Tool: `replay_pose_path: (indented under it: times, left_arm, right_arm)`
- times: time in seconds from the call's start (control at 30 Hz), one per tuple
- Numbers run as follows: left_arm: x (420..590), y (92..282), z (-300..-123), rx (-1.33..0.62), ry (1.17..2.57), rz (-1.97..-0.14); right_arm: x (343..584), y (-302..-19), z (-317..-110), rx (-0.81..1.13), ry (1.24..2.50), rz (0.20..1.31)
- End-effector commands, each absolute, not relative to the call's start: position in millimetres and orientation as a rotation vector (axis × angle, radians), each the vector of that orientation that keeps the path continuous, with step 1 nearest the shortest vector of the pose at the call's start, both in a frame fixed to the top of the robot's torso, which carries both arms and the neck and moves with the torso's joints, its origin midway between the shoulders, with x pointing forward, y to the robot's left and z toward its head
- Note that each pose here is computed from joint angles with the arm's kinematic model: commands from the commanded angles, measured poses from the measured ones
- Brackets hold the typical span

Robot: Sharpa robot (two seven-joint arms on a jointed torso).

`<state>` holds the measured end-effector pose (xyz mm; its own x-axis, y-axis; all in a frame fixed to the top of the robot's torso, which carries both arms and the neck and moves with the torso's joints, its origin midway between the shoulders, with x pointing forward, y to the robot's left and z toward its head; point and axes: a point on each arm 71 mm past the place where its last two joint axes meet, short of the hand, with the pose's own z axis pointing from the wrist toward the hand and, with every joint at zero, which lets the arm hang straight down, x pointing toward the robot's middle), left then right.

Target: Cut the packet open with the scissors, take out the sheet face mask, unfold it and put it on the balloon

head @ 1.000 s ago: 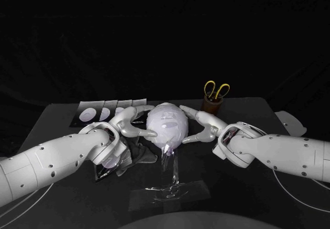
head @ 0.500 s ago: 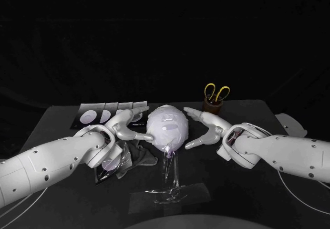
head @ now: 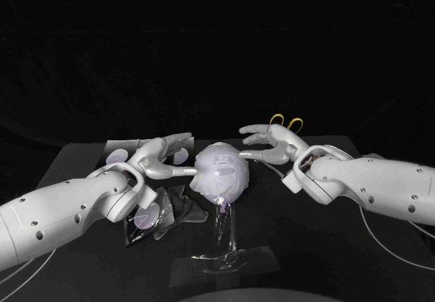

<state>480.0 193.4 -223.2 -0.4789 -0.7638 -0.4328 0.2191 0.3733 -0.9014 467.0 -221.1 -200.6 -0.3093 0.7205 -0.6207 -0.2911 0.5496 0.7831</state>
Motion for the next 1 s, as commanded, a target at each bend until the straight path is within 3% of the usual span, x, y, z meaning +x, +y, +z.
replay_pose_path:
  times: [0.03, 0.27, 0.53, 1.0]
  left_arm:
    - [483.5, 192.5, -222.1, -0.685, 1.642, -1.296]
    - [487.9, 182.2, -227.8, -0.758, 1.706, -1.21]
    - [490.0, 164.7, -236.1, -0.744, 1.813, -1.116]
    - [485.4, 144.3, -238.4, -0.587, 1.885, -1.077]
  right_arm:
    - [477, -220, -192, 0.486, 1.531, 1.104]
    - [502, -212, -183, 0.536, 1.518, 1.058]
    - [529, -188, -188, 0.551, 1.601, 0.978]
    - [545, -157, -197, 0.442, 1.727, 0.899]
